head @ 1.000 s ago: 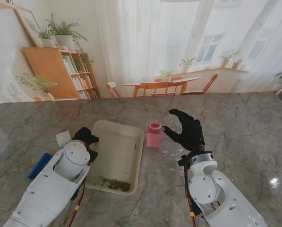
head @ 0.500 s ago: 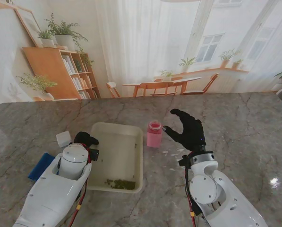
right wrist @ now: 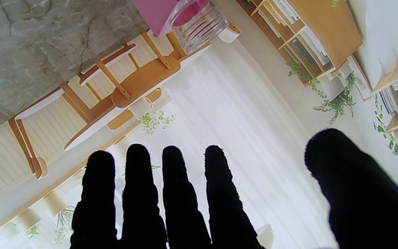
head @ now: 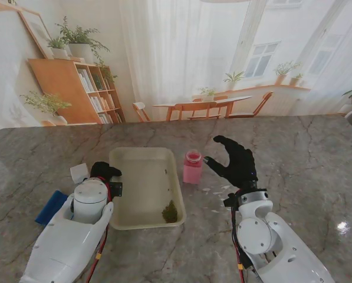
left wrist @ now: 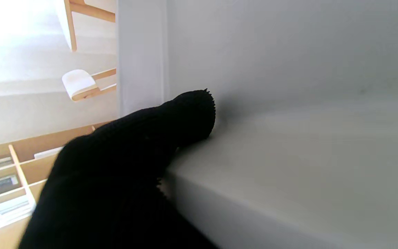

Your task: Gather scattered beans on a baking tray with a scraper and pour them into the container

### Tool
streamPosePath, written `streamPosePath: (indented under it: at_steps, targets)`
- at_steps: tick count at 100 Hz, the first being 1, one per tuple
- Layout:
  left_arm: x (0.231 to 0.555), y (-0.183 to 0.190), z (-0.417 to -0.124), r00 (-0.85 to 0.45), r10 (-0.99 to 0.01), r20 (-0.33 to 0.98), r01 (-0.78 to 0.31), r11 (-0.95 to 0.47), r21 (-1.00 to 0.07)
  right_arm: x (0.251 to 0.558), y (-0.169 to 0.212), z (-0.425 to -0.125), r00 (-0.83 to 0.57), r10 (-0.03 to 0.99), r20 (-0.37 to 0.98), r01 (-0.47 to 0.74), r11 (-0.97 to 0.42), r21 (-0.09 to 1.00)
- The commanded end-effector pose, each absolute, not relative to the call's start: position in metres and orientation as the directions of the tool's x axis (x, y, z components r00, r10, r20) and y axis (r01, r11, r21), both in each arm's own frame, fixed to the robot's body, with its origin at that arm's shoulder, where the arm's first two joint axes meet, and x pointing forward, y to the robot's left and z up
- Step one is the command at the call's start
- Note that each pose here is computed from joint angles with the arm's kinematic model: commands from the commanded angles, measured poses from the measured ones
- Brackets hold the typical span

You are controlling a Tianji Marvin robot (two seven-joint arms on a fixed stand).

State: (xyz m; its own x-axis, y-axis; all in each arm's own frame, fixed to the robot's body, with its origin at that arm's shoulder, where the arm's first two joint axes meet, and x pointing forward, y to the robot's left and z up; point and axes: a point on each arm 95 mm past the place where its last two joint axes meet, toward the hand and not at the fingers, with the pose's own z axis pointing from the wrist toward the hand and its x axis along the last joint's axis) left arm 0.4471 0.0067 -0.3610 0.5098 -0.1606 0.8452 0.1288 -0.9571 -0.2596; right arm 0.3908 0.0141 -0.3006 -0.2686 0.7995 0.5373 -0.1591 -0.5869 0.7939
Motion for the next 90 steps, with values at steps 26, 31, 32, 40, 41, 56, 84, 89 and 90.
streamPosePath:
  at_steps: [26,31,32,40,41,56,84,89,90]
  targets:
    - [0.450,0.012,-0.327,0.427,-0.159,0.890,0.171,-0.952,-0.252,0.391,0.013,-0.302,-0.260,0.803,0.536,-0.146,-0.581,0.800]
    - [0.451,0.014,-0.320,0.411,-0.166,0.896,0.177,-0.950,-0.257,0.391,0.013,-0.302,-0.259,0.805,0.534,-0.144,-0.578,0.803]
    - [0.451,0.014,-0.318,0.408,-0.167,0.898,0.178,-0.950,-0.258,0.391,0.013,-0.302,-0.259,0.805,0.533,-0.143,-0.578,0.803]
    - [0.454,0.017,-0.305,0.381,-0.188,0.905,0.181,-0.945,-0.273,0.391,0.013,-0.302,-0.258,0.807,0.531,-0.141,-0.575,0.806]
    - [0.454,0.017,-0.303,0.378,-0.191,0.906,0.181,-0.944,-0.275,0.391,0.013,-0.302,-0.258,0.807,0.531,-0.141,-0.575,0.806]
    - [0.461,0.019,-0.279,0.333,-0.219,0.917,0.178,-0.941,-0.289,0.391,0.014,-0.301,-0.258,0.811,0.525,-0.143,-0.570,0.809]
    - [0.484,0.012,-0.241,0.263,-0.232,0.936,0.161,-0.946,-0.280,0.394,0.014,-0.292,-0.268,0.825,0.498,-0.159,-0.548,0.821]
    - [0.489,0.009,-0.236,0.250,-0.235,0.939,0.157,-0.947,-0.279,0.396,0.014,-0.288,-0.278,0.826,0.490,-0.156,-0.542,0.826]
    - [0.490,0.009,-0.234,0.247,-0.237,0.940,0.155,-0.948,-0.279,0.397,0.014,-0.287,-0.281,0.827,0.488,-0.156,-0.541,0.827]
